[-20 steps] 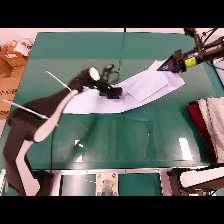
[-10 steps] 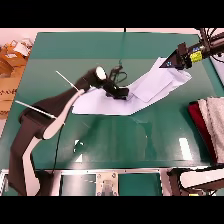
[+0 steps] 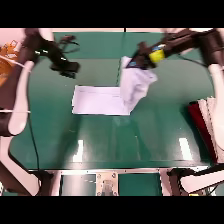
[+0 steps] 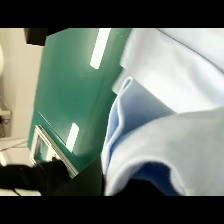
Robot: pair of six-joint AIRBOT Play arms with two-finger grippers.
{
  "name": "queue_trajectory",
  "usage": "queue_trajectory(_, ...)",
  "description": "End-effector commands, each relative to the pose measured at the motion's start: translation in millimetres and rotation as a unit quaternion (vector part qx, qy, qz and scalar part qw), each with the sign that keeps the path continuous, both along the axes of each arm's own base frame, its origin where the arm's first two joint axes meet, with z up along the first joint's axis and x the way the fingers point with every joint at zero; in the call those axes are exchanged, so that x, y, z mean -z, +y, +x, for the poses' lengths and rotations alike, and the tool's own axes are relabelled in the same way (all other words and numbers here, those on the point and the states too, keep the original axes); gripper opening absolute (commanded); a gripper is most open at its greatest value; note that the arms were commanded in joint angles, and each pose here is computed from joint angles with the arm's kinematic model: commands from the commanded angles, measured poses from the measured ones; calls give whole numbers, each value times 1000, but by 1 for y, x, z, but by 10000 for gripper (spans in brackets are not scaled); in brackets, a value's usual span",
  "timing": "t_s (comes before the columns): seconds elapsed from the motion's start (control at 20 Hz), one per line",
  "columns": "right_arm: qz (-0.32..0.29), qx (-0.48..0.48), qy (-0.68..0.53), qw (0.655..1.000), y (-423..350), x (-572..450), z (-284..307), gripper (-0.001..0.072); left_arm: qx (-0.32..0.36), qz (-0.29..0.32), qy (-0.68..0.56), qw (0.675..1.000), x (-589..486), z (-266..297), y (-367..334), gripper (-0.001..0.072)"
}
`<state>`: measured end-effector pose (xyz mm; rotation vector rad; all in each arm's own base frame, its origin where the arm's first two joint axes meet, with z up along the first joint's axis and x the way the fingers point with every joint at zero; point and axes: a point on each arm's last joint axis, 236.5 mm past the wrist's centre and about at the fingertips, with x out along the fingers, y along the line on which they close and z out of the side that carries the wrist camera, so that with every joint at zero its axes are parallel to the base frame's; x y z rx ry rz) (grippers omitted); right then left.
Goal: Fold the shirts.
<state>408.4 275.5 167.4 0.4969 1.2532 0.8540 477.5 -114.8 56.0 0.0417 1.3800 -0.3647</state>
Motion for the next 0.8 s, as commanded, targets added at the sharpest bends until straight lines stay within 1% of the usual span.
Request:
queue_trajectory(0.0, 45, 31, 1, 999, 112, 26, 8, 16, -59, 31, -3, 998, -20, -3, 84, 25)
queue_trajectory(0.1, 73, 59, -8, 996, 188, 72, 15, 20, -88, 30, -3, 996, -21, -3, 112, 25)
queue_trajectory(0.15, 99, 89, -17, 991, 228, 93, 19, 125, -96, 29, -3, 995, -21, -3, 122, 25)
queue_trajectory(0.2, 122, 119, -23, 985, 256, 113, 22, 324, -99, 29, -3, 995, -21, -3, 131, 25)
queue_trajectory(0.25, 137, 140, -10, 981, 273, 131, 21, 483, -99, 31, -1, 995, -20, -5, 138, 25)
queue_trajectory(0.3, 142, 142, 14, 980, 278, 140, 16, 496, -104, 31, 0, 994, -20, -6, 145, 24)
queue_trajectory(0.35, 136, 125, 28, 982, 273, 140, 12, 465, -107, 31, 2, 994, -20, -7, 150, 25)
queue_trajectory(0.4, 128, 90, 23, 987, 260, 132, 10, 342, -106, 32, 3, 994, -20, -8, 154, 25)
queue_trajectory(0.45, 122, 56, 17, 991, 240, 119, 10, 141, -106, 33, 4, 994, -20, -9, 154, 25)
queue_trajectory(0.5, 117, 31, 17, 992, 215, 105, 14, 15, -103, 33, 4, 994, -20, -9, 153, 25)
queue_trajectory(0.6, 95, 4, 23, 995, 158, 86, 22, 14, -101, 31, 1, 994, -20, -8, 151, 24)
queue_trajectory(0.65, 62, 2, 21, 998, 121, 84, 28, 13, -101, 31, -1, 994, -20, -7, 151, 25)
queue_trajectory(0.75, -46, 34, 17, 998, 40, 97, 44, 13, -103, 31, 1, 994, -20, -7, 151, 25)
